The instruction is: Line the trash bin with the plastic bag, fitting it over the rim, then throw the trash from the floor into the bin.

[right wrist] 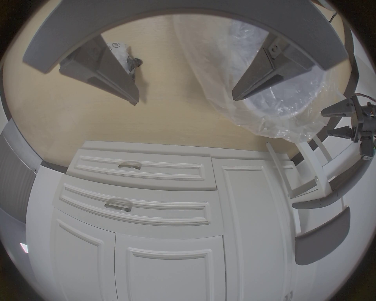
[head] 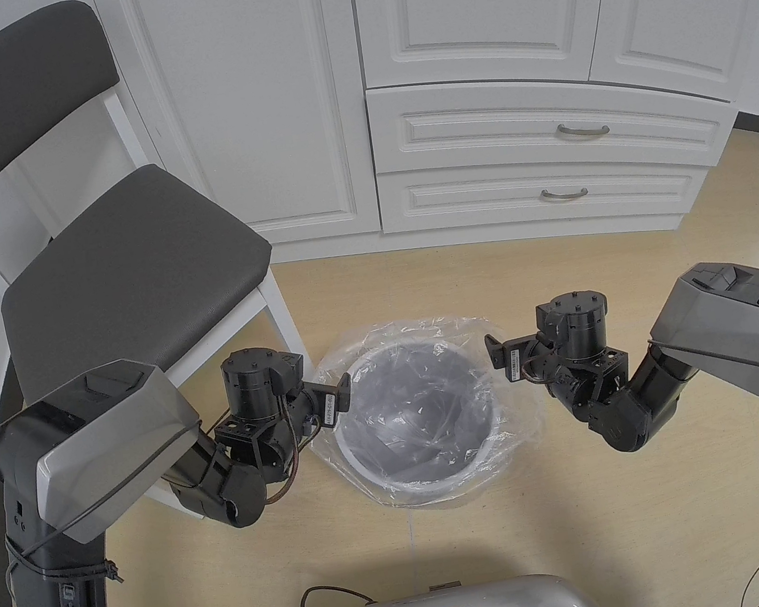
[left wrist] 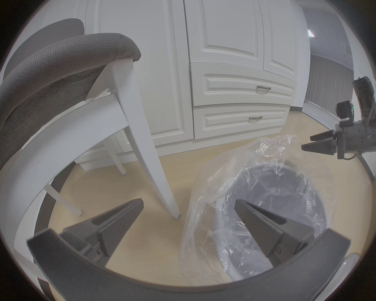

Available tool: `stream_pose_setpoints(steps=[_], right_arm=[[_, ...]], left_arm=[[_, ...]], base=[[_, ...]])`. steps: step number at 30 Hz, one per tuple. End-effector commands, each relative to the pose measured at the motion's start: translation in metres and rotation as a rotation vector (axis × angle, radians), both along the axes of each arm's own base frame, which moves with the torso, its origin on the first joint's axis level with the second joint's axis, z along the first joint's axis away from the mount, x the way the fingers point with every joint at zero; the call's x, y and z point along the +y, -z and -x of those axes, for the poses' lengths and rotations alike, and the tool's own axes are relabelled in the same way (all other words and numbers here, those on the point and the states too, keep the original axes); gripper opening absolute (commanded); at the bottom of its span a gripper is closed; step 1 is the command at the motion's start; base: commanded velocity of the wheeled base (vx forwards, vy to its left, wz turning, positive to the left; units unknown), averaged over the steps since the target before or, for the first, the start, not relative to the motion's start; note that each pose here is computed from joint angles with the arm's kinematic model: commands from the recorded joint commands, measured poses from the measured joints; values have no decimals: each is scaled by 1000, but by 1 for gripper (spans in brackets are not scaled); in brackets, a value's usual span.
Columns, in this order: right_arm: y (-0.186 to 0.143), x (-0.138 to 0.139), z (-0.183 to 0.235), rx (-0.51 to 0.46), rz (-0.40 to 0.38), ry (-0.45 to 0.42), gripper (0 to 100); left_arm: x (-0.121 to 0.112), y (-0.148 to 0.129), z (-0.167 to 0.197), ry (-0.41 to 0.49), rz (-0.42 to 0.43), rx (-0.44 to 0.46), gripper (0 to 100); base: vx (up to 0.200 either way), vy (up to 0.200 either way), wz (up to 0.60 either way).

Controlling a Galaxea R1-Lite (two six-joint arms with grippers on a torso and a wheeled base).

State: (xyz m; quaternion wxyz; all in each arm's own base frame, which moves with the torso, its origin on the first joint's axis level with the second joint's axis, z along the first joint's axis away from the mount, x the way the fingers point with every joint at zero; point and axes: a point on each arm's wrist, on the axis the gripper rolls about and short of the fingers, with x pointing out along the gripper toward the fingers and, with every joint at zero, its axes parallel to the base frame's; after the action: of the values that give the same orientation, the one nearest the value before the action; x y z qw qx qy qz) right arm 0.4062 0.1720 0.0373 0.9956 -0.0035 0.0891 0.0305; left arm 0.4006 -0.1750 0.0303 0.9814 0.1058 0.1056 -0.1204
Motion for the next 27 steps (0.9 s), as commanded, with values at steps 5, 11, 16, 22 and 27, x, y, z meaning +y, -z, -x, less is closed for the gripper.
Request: stream_pose_setpoints(steps=[5, 11, 16, 22, 27], right_arm=[[16, 8, -18, -18, -38, 8, 100], [26, 7, -31, -29, -50, 24, 100], [30, 8, -44, -57, -90, 46, 100], [29, 7, -57, -99, -143, 64, 100], [37, 5, -65, -101, -168, 76, 100]], left_arm=[[7, 8, -19, -33, 12, -19, 100], [7, 16, -36, -60, 60, -27, 100], [4, 15, -47, -81, 127, -35, 100], [0, 22, -56, -84, 159, -52, 100], [-3, 26, -60, -95, 180, -58, 100]], base=[[0, 0, 0], [0, 0, 0], [0, 0, 0], [0, 0, 0], [0, 0, 0]])
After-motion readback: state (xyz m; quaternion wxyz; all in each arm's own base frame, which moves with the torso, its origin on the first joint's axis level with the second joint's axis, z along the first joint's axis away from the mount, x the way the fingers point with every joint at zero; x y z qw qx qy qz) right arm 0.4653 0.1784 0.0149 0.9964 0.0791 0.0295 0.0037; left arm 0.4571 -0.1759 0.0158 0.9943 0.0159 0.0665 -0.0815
